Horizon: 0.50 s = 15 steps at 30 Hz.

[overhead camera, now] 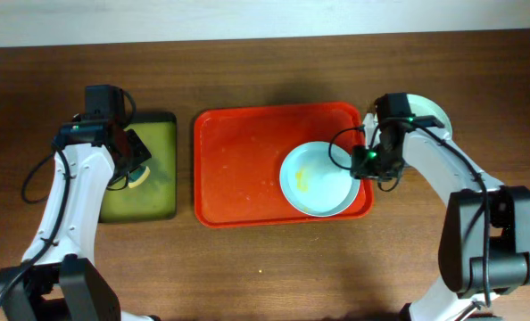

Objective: Clean dirty plates on tray and stack at the side
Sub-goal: 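Drag the light blue plate toward the tray center with the right gripper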

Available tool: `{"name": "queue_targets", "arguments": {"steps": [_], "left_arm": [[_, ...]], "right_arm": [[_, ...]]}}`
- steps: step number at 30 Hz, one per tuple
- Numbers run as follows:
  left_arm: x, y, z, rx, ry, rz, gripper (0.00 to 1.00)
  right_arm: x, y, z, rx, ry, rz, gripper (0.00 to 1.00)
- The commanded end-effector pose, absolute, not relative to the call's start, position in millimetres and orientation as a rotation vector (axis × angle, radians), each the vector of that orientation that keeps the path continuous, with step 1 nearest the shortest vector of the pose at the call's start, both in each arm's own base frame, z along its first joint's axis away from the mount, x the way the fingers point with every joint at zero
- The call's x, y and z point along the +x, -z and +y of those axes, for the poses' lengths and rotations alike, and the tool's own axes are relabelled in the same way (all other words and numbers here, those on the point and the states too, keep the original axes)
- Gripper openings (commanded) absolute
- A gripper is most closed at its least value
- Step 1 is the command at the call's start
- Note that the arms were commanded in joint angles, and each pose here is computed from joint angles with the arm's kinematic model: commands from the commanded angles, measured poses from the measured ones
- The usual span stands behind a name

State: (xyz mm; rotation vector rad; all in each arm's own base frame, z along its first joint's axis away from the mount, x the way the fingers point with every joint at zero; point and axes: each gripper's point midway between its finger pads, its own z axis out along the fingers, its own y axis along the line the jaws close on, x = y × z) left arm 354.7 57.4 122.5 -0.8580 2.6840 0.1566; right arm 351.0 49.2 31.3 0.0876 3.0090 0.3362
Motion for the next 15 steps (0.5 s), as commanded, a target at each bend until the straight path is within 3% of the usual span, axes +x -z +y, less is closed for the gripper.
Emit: {"name": "queue_targets", "arguments": {"steps": [1,15], "left_arm": [[354.3,-128.1,56.6,-0.863,-0.139,2.666,0.0],[354.2,-128.0,56.5,-0.863,-0.138,2.666,0.0]], "right_arm": [[355.7,-33.0,31.3,0.118,-0.316,3.0,0.35],[341.3,-7.8,54.5,0.055,-0.352,3.069,0.32]]}}
